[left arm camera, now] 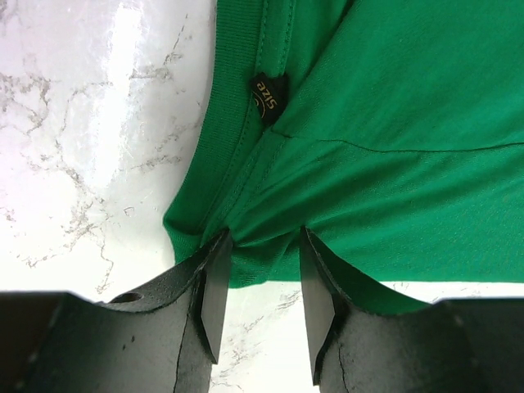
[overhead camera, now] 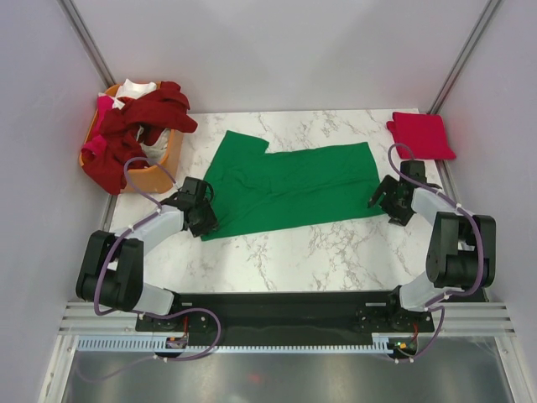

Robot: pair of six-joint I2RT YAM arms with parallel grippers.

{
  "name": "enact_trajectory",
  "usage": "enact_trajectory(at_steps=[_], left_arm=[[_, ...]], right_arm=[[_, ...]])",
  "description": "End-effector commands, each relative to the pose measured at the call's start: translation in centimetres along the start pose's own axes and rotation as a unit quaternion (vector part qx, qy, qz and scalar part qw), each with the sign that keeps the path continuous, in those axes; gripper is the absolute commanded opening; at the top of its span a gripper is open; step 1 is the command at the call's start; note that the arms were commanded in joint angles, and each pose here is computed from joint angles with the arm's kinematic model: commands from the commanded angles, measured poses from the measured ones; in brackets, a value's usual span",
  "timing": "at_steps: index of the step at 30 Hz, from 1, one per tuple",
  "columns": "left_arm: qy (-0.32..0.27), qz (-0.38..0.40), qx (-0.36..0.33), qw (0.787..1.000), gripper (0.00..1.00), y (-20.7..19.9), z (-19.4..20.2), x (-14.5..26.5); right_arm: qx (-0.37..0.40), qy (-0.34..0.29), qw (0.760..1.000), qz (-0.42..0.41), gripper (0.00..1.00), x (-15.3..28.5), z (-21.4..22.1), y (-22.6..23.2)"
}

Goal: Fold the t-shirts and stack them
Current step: Fold the tshirt

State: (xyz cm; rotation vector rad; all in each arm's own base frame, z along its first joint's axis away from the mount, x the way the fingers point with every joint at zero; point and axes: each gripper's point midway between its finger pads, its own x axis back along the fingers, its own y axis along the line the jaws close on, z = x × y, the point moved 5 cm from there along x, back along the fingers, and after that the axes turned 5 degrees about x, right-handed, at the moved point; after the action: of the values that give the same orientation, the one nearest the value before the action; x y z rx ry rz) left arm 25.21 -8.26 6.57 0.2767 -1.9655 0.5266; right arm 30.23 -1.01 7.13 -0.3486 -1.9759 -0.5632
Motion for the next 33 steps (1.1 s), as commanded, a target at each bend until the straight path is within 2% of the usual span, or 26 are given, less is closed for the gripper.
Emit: enact_trajectory(at_steps=[1,4,5,10,11,13,14,16,20,21,23,26,28,29,33], left_arm=[[-0.001,-0.018,0.011,1.0,0.47,0.7,0.4,0.3],[-0.001,-0.019,0.01,1.0,0.47,0.7,0.3,0.2],[0.0,-0.02,0.009,1.0,0.47,0.7,0.3,0.1],[0.006,-0.018,0.01,1.0,0.47,0.6,0.4,-0.1],[0.006,-0.019,0.009,1.0,0.47,0.6,0.4,-0.2],[0.007,-0.017,0.009,1.0,0.47,0.6,0.4,-0.2],[0.007,-0.017,0.01,1.0,0.47,0.6,0.4,-0.2],[0.01,-0.016,0.01,1.0,0.45,0.5,0.6,-0.2],[0.025,-0.006,0.025,0.999,0.42,0.8,1.6,0.1],[0.018,0.003,0.035,0.999,0.42,0.7,1.6,0.6],[0.023,0.013,0.043,0.999,0.42,1.0,2.4,1.0],[0.032,0.05,0.061,0.996,0.42,0.9,3.5,2.5],[0.035,0.071,0.073,0.994,0.43,0.9,4.2,3.7],[0.042,0.072,0.075,0.994,0.42,1.2,4.6,4.1],[0.046,0.096,0.081,0.991,0.43,1.3,5.7,6.2]], right_arm=[[-0.004,-0.032,0.999,0.006,0.86,-0.1,-1.4,0.2],[-0.011,-0.032,0.999,0.007,0.78,-0.5,-1.4,-0.2],[-0.013,-0.03,0.999,0.007,0.71,-0.7,-1.4,-0.3],[-0.021,-0.03,0.999,0.018,0.49,-1.8,-1.3,-0.8],[-0.025,-0.029,0.999,0.02,0.39,-2.0,-1.4,-1.0],[-0.027,-0.034,0.999,0.02,0.31,-2.0,-1.7,-1.0],[-0.029,-0.039,0.998,0.028,0.18,-2.0,-2.0,-1.3],[-0.026,-0.038,0.999,0.023,0.0,-1.9,-1.9,-1.3],[-0.019,-0.03,0.999,-0.012,0.0,-0.7,-0.9,-0.7],[-0.023,-0.017,1.0,-0.006,0.0,-0.5,0.2,-1.1],[-0.031,-0.031,0.999,0.0,0.0,0.9,0.4,-1.4],[-0.056,-0.037,0.998,0.009,0.0,2.8,1.3,-2.9],[-0.075,-0.019,0.997,0.005,0.0,3.7,2.6,-3.6],[-0.087,-0.033,0.996,0.001,0.0,4.8,2.4,-4.0],[-0.118,-0.027,0.992,0.018,0.0,7.5,4.0,-5.2]])
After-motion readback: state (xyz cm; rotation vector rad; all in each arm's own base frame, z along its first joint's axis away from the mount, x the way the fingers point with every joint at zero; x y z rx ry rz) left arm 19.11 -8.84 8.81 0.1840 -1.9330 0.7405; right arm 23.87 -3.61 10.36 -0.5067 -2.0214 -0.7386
